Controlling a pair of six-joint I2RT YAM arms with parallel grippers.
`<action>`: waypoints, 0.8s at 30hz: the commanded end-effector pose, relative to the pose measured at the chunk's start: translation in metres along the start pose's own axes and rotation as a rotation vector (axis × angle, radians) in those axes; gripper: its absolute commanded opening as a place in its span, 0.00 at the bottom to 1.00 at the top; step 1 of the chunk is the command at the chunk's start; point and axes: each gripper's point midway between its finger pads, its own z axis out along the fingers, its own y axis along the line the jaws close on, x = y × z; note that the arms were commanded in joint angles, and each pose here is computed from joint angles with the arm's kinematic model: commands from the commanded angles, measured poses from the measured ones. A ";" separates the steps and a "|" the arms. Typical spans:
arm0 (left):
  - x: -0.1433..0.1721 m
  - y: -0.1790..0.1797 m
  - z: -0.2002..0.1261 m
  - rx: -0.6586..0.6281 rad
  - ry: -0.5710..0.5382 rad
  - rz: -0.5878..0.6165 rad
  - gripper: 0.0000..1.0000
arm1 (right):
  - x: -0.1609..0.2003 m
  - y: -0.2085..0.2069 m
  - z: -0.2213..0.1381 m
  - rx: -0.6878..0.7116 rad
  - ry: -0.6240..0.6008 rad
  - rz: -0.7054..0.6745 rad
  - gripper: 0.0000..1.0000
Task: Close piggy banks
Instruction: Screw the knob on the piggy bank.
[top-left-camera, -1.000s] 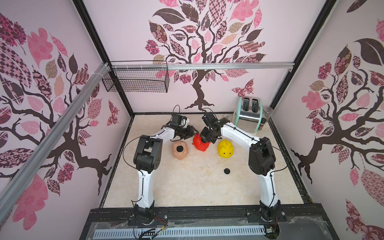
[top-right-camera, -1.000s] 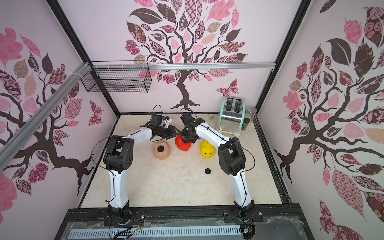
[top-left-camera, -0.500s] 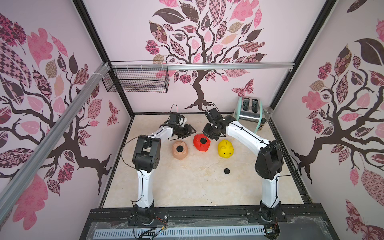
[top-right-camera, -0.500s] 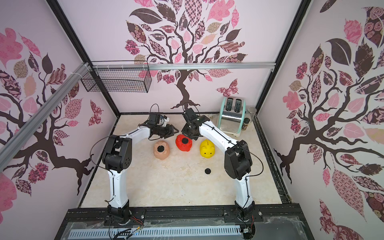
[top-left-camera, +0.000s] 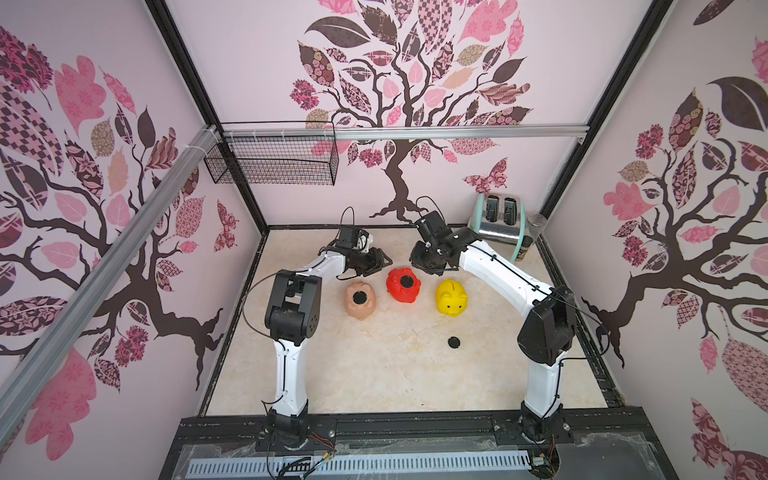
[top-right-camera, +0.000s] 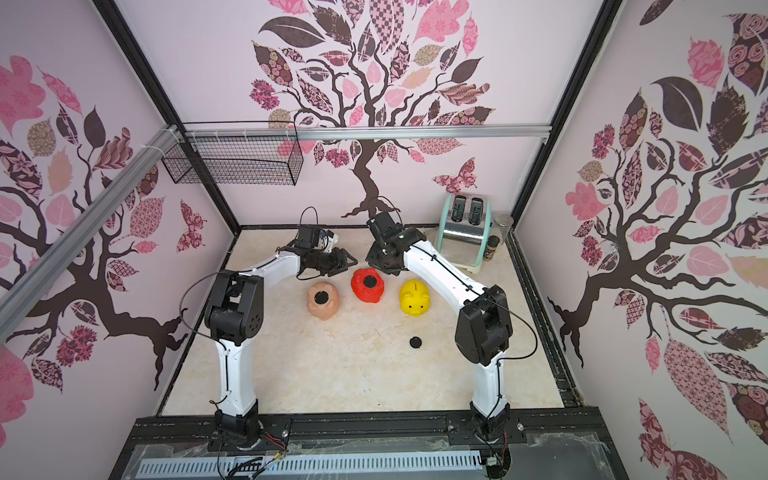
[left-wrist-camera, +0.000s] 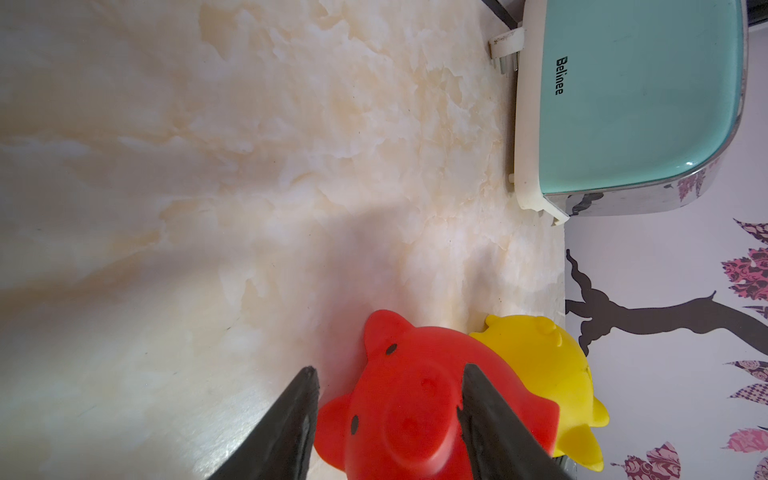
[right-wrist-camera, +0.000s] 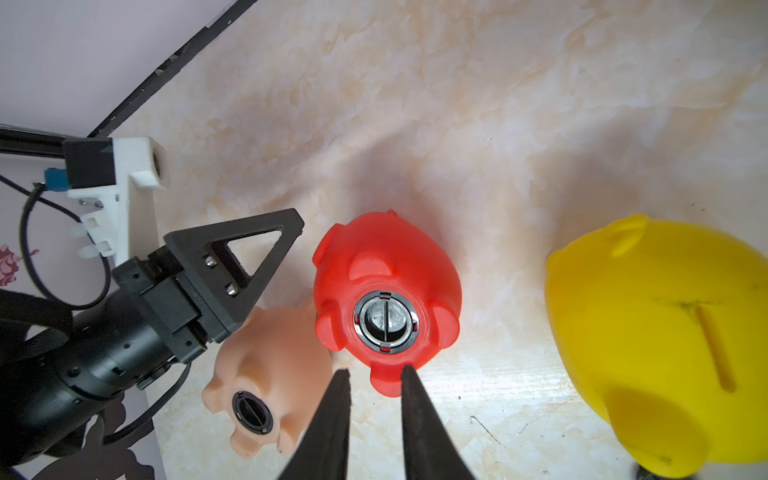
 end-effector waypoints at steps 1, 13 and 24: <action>-0.010 -0.010 -0.010 0.004 -0.032 0.024 0.58 | -0.008 0.005 -0.016 -0.010 -0.046 -0.047 0.26; -0.018 -0.026 -0.031 -0.002 -0.075 0.054 0.58 | -0.017 0.003 -0.033 -0.019 -0.113 -0.130 0.33; -0.024 -0.058 -0.084 -0.030 -0.178 0.102 0.58 | -0.026 -0.003 -0.074 -0.110 -0.259 -0.252 0.51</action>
